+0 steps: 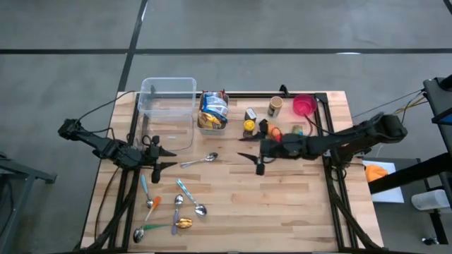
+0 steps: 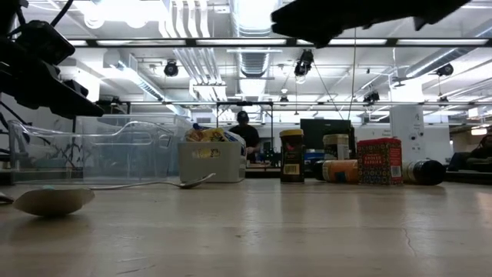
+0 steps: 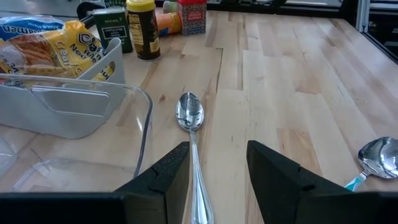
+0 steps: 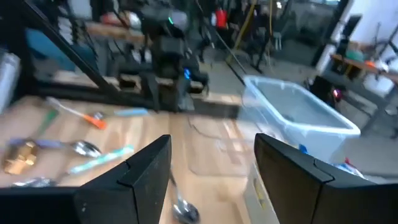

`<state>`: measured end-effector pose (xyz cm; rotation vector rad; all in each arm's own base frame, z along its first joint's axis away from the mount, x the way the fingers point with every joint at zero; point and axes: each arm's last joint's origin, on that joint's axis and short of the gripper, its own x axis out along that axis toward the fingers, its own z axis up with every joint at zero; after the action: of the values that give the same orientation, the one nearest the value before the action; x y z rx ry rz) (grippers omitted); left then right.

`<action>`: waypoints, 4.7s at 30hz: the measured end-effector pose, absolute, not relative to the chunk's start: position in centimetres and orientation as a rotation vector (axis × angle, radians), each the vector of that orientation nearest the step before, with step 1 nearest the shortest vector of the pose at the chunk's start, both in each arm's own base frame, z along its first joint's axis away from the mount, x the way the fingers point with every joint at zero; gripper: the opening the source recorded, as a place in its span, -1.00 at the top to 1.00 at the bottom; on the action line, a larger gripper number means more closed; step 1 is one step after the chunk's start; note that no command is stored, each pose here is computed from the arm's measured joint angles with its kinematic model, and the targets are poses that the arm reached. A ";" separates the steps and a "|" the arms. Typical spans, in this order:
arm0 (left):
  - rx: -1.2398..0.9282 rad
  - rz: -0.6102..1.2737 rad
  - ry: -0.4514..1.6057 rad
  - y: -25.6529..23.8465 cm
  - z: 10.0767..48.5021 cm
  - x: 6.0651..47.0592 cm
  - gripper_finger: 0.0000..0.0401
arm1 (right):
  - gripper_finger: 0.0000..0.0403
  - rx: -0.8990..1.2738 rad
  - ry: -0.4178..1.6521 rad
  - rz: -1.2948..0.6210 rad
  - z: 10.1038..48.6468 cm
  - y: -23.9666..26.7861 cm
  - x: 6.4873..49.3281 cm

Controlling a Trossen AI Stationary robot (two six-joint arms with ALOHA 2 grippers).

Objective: Pick & Place Food Item
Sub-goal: Put the yellow seasoning can into the white bin

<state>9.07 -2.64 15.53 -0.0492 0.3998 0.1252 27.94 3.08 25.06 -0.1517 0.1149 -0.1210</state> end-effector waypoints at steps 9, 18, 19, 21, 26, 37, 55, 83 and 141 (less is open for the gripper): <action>-0.049 0.125 0.400 -2.6 15.5 9.1 0.18 | -0.13 -0.012 0.091 -0.154 24.0 3.0 23.6; -0.049 0.125 0.400 -2.6 15.5 9.1 0.18 | -0.13 0.079 0.090 -0.296 22.1 2.9 20.7; -0.049 0.125 0.400 -2.6 15.5 9.1 0.18 | -0.13 0.089 0.087 -0.296 22.0 2.9 20.6; -0.049 0.125 0.400 -2.6 15.5 9.1 0.18 | -0.13 0.105 0.083 -0.291 21.9 3.0 20.4; -0.049 0.125 0.400 -2.6 15.5 9.1 0.18 | -0.13 0.140 0.099 -0.296 21.2 2.9 20.1; -0.049 0.125 0.400 -2.6 15.5 9.1 0.18 | -0.13 0.159 0.097 -0.297 21.1 2.9 20.2; -0.049 0.125 0.400 -2.6 15.5 9.1 0.19 | -0.13 0.177 0.095 -0.298 21.1 2.9 20.2; -0.049 0.125 0.400 -2.6 15.5 9.1 0.19 | -0.13 0.125 0.148 -0.550 20.5 3.0 23.5; -0.045 0.126 0.408 -2.7 15.5 9.1 0.18 | -0.61 0.429 0.812 -0.787 24.6 -5.8 33.3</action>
<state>9.11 -2.66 15.47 -0.0450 0.4075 0.1259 33.28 -5.79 24.58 0.4285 0.8115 -0.7867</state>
